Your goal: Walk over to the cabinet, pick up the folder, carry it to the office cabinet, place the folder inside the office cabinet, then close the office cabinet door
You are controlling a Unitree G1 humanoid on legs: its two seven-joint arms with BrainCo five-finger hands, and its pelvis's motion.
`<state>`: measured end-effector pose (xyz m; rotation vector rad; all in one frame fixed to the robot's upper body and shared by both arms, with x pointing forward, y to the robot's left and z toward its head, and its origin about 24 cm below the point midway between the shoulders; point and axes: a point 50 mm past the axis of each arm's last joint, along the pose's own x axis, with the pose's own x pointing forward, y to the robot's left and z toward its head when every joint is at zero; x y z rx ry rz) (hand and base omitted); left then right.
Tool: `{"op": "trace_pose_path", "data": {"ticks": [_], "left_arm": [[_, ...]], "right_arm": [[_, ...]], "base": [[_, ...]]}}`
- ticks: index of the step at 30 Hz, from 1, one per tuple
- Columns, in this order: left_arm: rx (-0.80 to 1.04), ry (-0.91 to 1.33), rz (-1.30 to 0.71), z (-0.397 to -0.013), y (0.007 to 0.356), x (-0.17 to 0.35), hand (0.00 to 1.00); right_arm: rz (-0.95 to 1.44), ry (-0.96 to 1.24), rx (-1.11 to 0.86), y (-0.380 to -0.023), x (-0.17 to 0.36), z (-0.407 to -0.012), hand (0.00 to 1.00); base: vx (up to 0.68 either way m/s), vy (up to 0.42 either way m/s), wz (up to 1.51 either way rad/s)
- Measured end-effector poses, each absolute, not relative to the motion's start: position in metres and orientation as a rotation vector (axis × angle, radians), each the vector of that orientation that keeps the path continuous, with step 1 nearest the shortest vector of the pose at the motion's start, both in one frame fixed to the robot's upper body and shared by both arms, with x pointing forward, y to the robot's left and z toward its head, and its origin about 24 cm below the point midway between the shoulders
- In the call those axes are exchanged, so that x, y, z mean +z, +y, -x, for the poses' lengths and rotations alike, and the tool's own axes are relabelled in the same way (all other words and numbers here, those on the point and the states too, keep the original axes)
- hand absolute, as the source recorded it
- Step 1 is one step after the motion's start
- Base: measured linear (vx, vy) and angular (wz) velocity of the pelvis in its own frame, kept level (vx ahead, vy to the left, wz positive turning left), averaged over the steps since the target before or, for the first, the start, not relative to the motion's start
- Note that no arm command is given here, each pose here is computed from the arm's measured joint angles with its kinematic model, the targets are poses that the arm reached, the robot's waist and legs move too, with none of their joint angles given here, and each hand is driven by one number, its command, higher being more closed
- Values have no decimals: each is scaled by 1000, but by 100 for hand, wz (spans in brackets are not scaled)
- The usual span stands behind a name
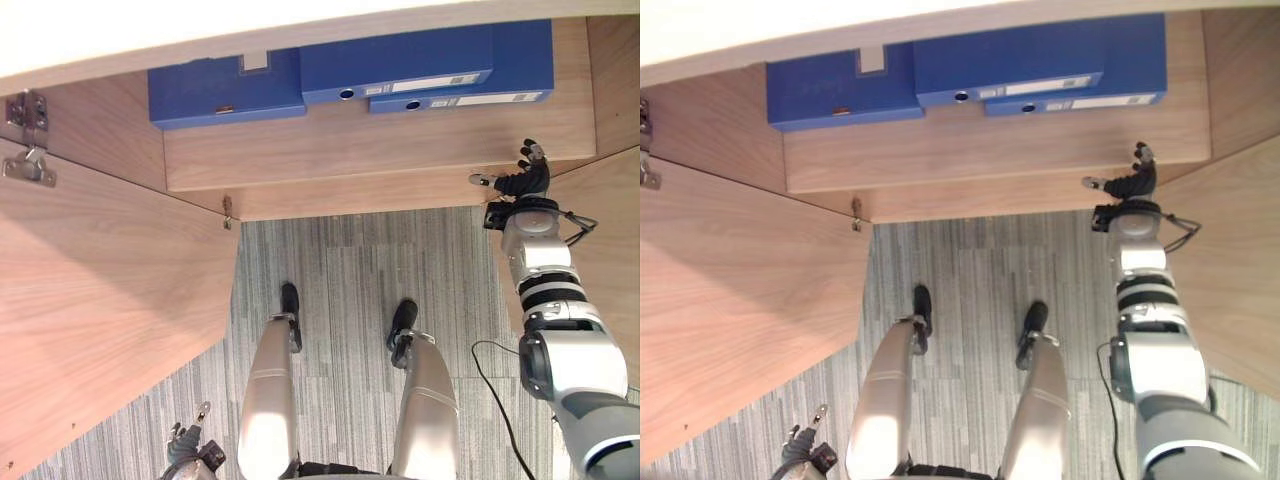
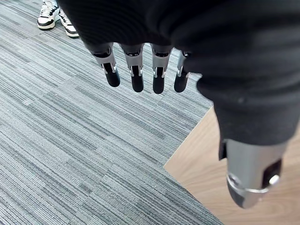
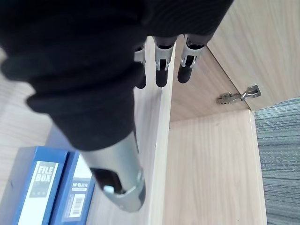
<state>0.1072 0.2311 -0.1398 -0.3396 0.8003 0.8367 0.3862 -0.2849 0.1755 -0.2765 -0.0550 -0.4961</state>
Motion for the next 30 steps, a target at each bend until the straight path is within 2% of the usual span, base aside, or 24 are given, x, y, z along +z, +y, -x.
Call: {"op": "trace_pose_path", "data": {"ticks": [4, 7, 10, 19, 25, 30], "left_arm": [[833, 791, 342, -111, 231, -139, 0], [832, 788, 340, -113, 231, -138, 0], [824, 786, 326, -114, 232, -138, 0], [839, 782, 262, -114, 242, -135, 0], [836, 731, 299, -129, 231, -129, 0], [822, 721, 330, -135, 221, -129, 0]], "right_arm": [[296, -215, -457, -262, 207, -388, 0], [380, -382, -380, -218, 232, -386, 0], [446, -463, -260, -171, 233, -385, 0], [520, -391, -22, -82, 201, -393, 0], [531, -406, 44, -51, 218, -399, 0], [488, -444, 46, -47, 240, -400, 0]], "base": [[7, 24, -5], [23, 22, -13], [20, 30, -4], [0, 33, 10], [10, 37, 24], [3, 35, 20]]}}
